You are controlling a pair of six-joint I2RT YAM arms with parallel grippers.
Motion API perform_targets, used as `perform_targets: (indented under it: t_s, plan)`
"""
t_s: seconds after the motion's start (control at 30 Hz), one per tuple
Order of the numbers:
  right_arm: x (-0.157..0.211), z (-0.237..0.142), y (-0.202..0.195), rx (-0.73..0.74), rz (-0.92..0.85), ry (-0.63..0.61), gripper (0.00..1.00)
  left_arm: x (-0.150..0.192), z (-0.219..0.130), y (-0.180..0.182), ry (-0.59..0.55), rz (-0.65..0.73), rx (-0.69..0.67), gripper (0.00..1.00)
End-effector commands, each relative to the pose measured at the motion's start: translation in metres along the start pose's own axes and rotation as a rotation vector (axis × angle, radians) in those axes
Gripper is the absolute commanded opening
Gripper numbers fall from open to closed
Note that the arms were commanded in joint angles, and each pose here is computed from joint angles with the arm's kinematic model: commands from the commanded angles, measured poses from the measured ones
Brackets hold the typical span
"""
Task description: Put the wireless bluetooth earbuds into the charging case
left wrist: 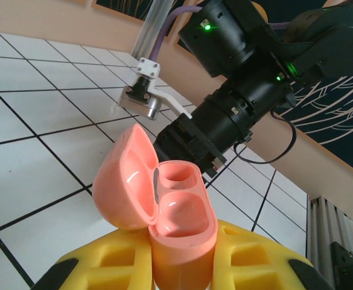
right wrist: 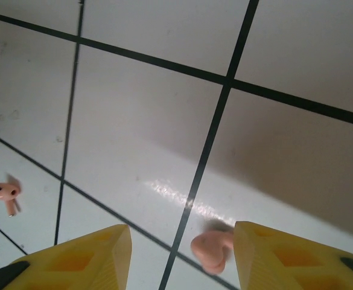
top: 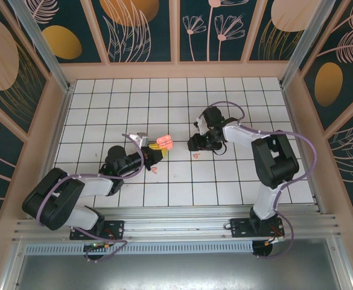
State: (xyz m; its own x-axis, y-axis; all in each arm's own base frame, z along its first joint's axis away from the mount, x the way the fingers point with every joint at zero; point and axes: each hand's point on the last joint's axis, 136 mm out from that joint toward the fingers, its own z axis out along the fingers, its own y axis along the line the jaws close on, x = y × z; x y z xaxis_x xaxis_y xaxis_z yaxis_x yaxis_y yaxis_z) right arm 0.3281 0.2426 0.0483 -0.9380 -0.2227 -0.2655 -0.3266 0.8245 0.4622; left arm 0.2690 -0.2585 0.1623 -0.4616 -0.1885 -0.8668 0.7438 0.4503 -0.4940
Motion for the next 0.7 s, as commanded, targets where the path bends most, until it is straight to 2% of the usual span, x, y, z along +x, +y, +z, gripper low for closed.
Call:
perform_targets:
  t_s: [0.0,0.37,0.67]
  plan:
    - [-0.008,0.001,0.0,-0.005,-0.003,-0.001,0.48,-0.014,-0.005,-0.003,-0.049,0.015,-0.004,0.12]
    - [0.016,0.008,-0.014,0.045,0.001,0.081,0.48,-0.017,-0.006,-0.003,-0.041,0.053,-0.025,0.12]
    - [0.033,0.011,-0.01,0.03,-0.002,0.142,0.48,-0.018,-0.008,-0.004,-0.032,0.067,-0.036,0.13]
